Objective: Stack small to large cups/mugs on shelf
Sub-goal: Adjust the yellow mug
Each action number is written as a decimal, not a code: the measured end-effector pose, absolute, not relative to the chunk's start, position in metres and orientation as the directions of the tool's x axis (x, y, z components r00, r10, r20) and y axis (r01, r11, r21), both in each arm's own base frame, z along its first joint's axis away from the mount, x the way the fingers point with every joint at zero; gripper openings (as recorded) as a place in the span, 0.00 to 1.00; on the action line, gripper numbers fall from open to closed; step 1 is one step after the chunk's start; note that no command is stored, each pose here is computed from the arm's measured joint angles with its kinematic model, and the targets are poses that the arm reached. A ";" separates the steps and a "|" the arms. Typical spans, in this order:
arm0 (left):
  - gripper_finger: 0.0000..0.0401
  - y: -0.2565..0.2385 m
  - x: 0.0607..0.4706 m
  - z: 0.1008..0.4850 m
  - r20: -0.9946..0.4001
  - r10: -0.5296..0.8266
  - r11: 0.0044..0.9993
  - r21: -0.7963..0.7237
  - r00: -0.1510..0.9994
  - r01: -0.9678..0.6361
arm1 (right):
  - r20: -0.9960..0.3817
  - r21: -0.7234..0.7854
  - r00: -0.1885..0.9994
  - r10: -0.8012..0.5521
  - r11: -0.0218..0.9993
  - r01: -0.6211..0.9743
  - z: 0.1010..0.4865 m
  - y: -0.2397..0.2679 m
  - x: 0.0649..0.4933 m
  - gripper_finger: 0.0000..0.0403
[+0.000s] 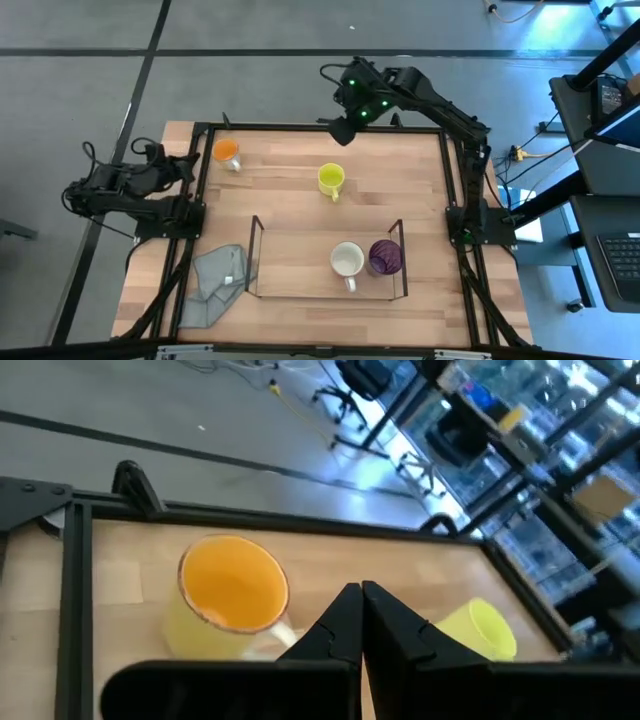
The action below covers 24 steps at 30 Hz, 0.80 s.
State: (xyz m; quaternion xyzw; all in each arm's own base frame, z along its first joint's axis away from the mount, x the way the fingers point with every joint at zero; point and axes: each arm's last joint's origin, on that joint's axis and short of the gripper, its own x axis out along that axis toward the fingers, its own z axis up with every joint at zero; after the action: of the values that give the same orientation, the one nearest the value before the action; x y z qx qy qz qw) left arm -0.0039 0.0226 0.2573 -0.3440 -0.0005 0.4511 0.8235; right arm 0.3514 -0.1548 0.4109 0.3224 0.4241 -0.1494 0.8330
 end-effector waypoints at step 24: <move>0.00 0.022 -0.004 0.257 -0.320 0.715 0.365 -0.587 0.622 -0.723 | -0.934 0.319 0.173 0.312 0.511 0.798 0.271 -0.225 0.361 0.01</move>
State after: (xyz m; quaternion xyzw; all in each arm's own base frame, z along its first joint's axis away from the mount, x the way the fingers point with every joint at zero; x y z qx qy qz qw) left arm -0.0038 0.0221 0.2565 -0.3579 0.0053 0.4350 0.8263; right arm 0.3605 -0.2253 0.2709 0.4533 0.6123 -0.1968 0.6171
